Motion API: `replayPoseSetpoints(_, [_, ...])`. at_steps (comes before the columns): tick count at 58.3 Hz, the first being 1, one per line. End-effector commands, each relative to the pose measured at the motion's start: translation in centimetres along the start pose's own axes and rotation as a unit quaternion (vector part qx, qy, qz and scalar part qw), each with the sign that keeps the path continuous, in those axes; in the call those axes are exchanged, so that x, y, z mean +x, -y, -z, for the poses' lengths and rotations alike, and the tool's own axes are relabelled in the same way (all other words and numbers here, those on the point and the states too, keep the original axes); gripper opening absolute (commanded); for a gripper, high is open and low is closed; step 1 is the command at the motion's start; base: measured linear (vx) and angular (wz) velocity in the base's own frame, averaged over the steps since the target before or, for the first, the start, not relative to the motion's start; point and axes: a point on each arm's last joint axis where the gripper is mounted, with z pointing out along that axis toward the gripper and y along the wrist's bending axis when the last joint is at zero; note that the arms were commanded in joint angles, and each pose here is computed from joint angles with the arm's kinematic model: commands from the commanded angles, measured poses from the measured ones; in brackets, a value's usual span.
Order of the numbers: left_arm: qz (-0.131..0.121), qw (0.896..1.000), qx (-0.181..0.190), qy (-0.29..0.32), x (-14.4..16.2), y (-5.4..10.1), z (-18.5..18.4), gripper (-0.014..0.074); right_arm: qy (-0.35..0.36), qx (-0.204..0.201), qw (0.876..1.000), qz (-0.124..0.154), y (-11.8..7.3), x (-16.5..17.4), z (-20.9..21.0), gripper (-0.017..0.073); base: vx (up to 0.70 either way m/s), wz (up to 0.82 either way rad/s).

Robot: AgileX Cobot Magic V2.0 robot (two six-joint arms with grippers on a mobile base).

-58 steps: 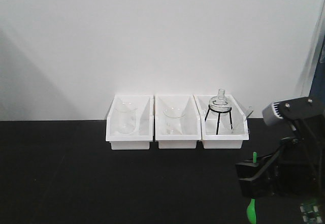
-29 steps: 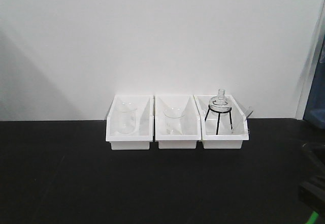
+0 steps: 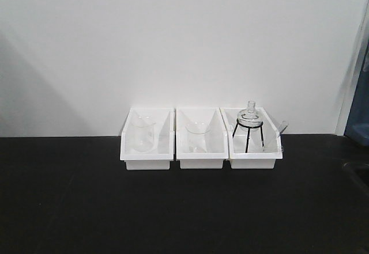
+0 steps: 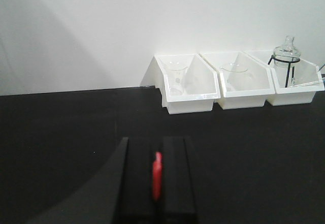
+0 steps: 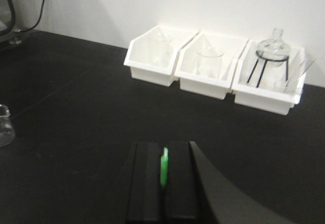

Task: Sort red and green spoons into left cabinet
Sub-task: 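Turn the base away from the bench holding both spoons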

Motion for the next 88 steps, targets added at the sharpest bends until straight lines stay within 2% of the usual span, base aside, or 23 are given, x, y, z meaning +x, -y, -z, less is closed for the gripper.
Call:
replayPoseSetpoints(1, [0.008, 0.999, -0.006, 0.049, -1.53, -0.05, 0.17, -0.0004, 0.038, 0.008, 0.999, -0.011, 0.14, -1.34, 0.27, -0.0003, 0.0, 0.0])
replayPoseSetpoints(60, [0.008, 0.999, -0.006, 0.049, -1.53, -0.05, 0.17, -0.0004, 0.038, 0.008, 0.999, -0.012, 0.14, -1.34, 0.27, -0.0003, 0.0, 0.0])
replayPoseSetpoints(88, [0.008, 0.999, -0.006, 0.049, -1.53, -0.05, 0.17, -0.0004, 0.037, 0.008, 0.999, -0.012, 0.14, -1.33, 0.27, -0.0003, -0.17, 0.08])
